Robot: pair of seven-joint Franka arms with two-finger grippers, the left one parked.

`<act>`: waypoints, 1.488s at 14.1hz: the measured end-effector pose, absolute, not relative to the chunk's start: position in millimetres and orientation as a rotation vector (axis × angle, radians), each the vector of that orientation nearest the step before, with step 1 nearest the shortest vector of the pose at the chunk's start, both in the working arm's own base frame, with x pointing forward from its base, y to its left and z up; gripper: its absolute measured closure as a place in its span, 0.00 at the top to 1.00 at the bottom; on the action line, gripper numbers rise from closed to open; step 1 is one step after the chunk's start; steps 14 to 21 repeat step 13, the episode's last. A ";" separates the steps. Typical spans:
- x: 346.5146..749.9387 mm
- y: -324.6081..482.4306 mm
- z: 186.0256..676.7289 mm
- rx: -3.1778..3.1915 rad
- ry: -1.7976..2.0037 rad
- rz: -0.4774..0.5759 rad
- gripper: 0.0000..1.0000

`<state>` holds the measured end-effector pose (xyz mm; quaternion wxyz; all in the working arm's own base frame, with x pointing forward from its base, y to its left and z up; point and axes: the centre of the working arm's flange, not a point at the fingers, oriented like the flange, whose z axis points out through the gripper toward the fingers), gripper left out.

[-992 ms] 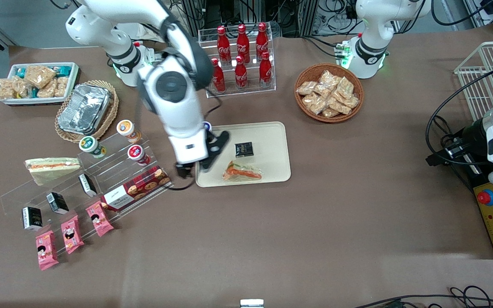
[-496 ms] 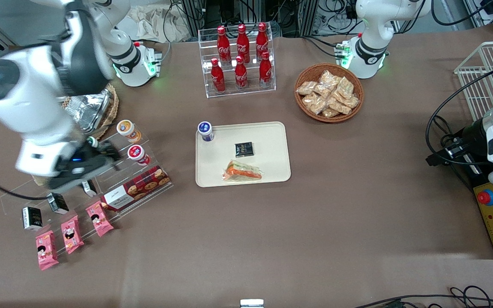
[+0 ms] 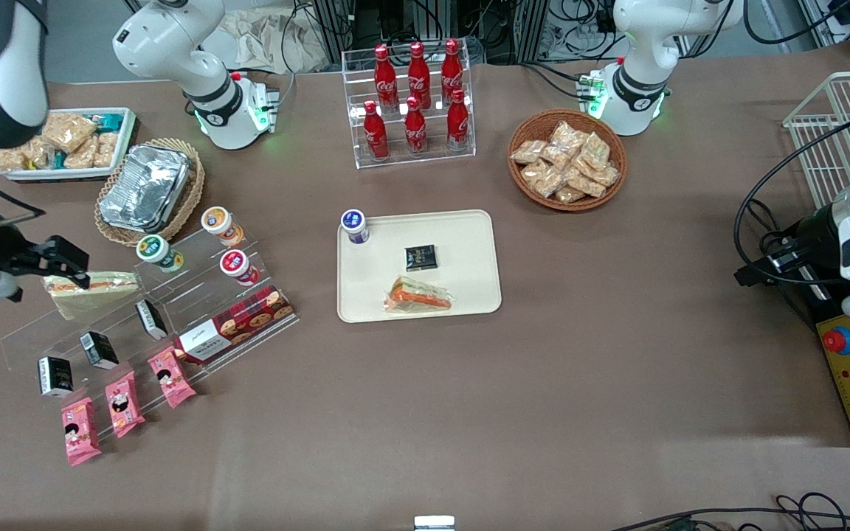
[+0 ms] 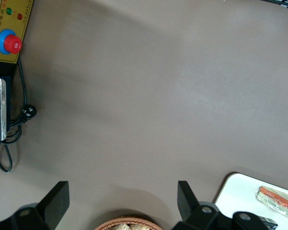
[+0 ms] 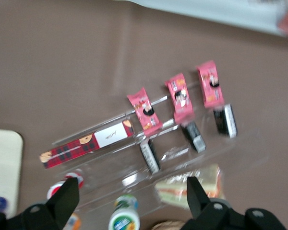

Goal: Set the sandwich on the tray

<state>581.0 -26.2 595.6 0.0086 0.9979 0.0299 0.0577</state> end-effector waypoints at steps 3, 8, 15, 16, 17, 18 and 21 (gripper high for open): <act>572.5 -32.0 605.4 3.150 -0.095 0.152 1.00; 548.4 -75.5 624.4 3.191 -0.214 0.091 1.00; 533.6 -90.7 640.6 3.196 -0.254 0.111 1.00; 533.6 -90.7 640.6 3.196 -0.254 0.111 1.00; 533.6 -90.7 640.6 3.196 -0.254 0.111 1.00; 533.6 -90.7 640.6 3.196 -0.254 0.111 1.00; 533.6 -90.7 640.6 3.196 -0.254 0.111 1.00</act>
